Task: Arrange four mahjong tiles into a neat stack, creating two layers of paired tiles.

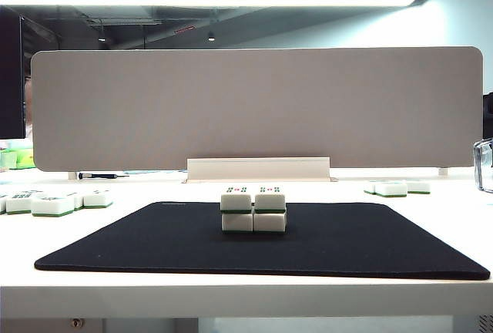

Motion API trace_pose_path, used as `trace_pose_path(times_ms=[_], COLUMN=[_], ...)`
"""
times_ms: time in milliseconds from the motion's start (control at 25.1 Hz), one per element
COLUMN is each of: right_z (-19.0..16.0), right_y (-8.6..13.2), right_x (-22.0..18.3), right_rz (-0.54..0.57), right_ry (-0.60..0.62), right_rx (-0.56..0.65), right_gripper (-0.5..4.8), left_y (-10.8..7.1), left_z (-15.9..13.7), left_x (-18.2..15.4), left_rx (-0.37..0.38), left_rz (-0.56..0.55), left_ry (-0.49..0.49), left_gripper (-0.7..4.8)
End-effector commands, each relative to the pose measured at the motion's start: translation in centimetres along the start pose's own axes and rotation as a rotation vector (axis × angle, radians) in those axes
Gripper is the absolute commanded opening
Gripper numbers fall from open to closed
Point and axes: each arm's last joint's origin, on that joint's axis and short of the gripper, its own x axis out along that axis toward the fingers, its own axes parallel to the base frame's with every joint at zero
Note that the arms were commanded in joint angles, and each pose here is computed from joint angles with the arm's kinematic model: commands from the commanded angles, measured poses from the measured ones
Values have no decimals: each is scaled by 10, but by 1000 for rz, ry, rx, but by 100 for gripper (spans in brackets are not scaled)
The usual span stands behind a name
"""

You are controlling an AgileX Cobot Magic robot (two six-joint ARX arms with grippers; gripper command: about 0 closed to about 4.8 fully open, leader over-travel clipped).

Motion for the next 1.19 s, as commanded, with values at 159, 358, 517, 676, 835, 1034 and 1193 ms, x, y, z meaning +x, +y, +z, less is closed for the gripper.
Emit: trace_pose_path(times_ms=[159, 358, 517, 676, 835, 1034, 1193], right_z=[4, 19, 32, 34, 30, 17, -2], right_y=[0, -1, -11, -26, -42, -61, -82], right_x=[-2, 1, 23, 54, 84, 115, 142], right_rz=[-54, -109, -90, -78, -68, -89, -207], right_ry=[-77, -223, -338, -393, -430, -439, -455], right_rx=[-90, -137, -182, -174, -172, -169, -77], right_gripper=[-1, -1, -1, -1, -1, -1, -1], left_y=[0, 0, 0, 0, 0, 0, 0], left_z=[-1, -1, -1, -1, -1, -1, -1], left_x=[0, 0, 0, 0, 0, 0, 0], left_rx=[5, 5, 5, 5, 5, 5, 5], left_rz=[-5, -5, -5, -5, -5, -5, -5], left_ry=[11, 11, 11, 11, 11, 11, 11], left_gripper=[111, 111, 111, 111, 111, 111, 111])
